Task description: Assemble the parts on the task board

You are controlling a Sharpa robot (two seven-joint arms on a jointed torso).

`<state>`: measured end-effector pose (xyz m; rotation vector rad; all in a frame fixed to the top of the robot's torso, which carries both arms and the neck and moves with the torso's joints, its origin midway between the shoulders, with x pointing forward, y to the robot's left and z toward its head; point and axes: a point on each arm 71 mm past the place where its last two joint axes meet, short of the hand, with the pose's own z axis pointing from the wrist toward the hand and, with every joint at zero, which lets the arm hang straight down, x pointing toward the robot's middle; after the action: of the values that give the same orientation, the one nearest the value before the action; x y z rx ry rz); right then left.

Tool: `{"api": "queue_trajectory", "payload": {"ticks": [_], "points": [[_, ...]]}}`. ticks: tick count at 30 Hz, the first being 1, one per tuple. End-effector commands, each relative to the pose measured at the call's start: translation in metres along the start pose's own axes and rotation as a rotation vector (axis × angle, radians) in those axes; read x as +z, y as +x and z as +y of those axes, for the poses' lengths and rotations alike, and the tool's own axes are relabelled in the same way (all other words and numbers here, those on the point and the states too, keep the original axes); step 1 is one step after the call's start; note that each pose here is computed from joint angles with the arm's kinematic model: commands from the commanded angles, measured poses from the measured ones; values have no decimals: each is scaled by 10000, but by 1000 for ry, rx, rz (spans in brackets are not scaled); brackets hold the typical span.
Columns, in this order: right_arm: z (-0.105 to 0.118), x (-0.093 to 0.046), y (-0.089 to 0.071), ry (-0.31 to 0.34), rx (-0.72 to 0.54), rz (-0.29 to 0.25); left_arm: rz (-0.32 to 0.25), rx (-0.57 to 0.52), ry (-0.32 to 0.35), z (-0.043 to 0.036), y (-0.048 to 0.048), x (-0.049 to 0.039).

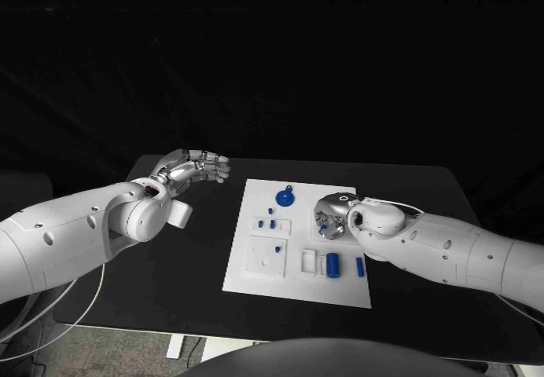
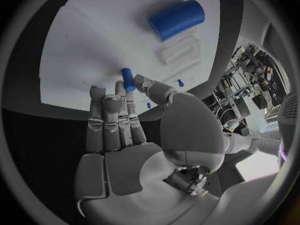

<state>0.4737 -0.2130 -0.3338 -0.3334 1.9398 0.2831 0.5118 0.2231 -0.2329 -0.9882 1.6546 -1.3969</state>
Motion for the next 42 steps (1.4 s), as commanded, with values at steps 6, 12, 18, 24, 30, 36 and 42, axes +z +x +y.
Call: {"api": "queue_trajectory", "payload": {"ticks": [6, 12, 18, 24, 30, 36, 42], "points": [[24, -16, -21, -18, -23, -58, 18, -8, 8, -17, 24, 2], [9, -42, -105, -16, -24, -108, 16, -8, 8, -15, 16, 1], [31, -56, -271, -23, -8, -162, 4, -3, 8, -7, -18, 20], [85, -149, -462, -46, 20, -205, 4, -2, 6, -5, -16, 28], [329, -187, -588, -115, 52, -216, 5, -2, 7, -8, -12, 31], [700, -149, -628, -202, 55, -210, 3, -1, 7, -6, -9, 44], [975, -117, -545, -261, 23, -192, 4, -1, 8, -7, 4, 57]]}}
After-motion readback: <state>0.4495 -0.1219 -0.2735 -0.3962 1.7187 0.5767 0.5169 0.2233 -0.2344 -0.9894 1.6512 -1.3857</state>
